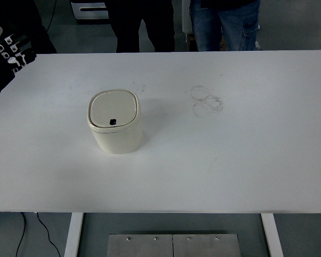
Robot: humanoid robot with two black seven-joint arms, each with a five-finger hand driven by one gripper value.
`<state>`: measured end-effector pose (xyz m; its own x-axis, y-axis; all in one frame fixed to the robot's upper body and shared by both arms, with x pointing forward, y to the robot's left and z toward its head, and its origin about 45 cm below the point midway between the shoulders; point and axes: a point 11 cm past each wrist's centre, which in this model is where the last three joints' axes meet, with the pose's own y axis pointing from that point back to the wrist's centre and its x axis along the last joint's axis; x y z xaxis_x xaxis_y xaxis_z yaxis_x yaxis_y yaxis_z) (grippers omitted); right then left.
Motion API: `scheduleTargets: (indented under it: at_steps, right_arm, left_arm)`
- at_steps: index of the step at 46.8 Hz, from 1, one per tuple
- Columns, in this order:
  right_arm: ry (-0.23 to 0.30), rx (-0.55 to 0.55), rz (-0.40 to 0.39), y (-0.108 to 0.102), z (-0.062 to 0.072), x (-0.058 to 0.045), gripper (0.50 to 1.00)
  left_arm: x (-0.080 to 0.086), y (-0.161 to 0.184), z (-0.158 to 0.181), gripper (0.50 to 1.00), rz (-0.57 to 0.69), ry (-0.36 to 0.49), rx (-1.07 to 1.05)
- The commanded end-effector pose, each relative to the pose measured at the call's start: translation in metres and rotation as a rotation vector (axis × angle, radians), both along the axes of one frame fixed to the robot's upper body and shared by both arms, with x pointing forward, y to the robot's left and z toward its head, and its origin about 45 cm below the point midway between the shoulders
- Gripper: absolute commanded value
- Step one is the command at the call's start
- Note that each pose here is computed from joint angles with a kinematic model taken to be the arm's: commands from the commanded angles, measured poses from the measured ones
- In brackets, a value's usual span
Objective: Close trash bin
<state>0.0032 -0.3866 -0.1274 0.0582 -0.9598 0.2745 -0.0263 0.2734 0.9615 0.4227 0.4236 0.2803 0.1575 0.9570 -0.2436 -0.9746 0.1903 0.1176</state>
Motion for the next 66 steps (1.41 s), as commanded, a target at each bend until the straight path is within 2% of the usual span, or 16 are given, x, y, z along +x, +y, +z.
scheduleTargets:
  at_steps: [1, 10, 19, 25, 35, 49, 56, 66]
  right_arm:
    - [0.0, 0.0, -0.001, 0.0, 0.0, 0.0, 0.989]
    - [-0.002, 0.0, 0.0, 0.0, 0.0, 0.0, 0.989]
    - [0.0, 0.0, 0.001, 0.0, 0.0, 0.0, 0.989]
    - [0.0, 0.0, -0.001, 0.0, 0.0, 0.0, 0.989]
    - [0.0, 0.0, 0.001, 0.0, 0.0, 0.0, 0.989]
    - [0.0, 0.0, 0.001, 0.0, 0.0, 0.0, 0.989]
    - [-0.002, 0.0, 0.0, 0.0, 0.0, 0.0, 0.989]
    - [0.0, 0.0, 0.001, 0.0, 0.0, 0.0, 0.989]
  left_arm:
    - [-0.001, 0.002, -0.016, 1.0, 0.043, -0.002, -0.067]
    - [-0.008, 0.003, -0.044, 1.0, 0.105, 0.002, -0.18]
    - [-0.019, 0.02, -0.053, 1.0, 0.172, -0.02, -0.242]
    - [-0.026, 0.021, -0.064, 1.0, 0.167, -0.025, -0.251]
    - [-0.031, 0.041, -0.071, 1.0, 0.213, -0.02, -0.239]
    - [-0.033, 0.042, -0.077, 1.0, 0.21, -0.015, -0.252]
    - [-0.041, 0.048, -0.088, 1.0, 0.231, 0.01, -0.244]
    - [-0.044, 0.051, -0.089, 1.0, 0.234, 0.015, -0.234]
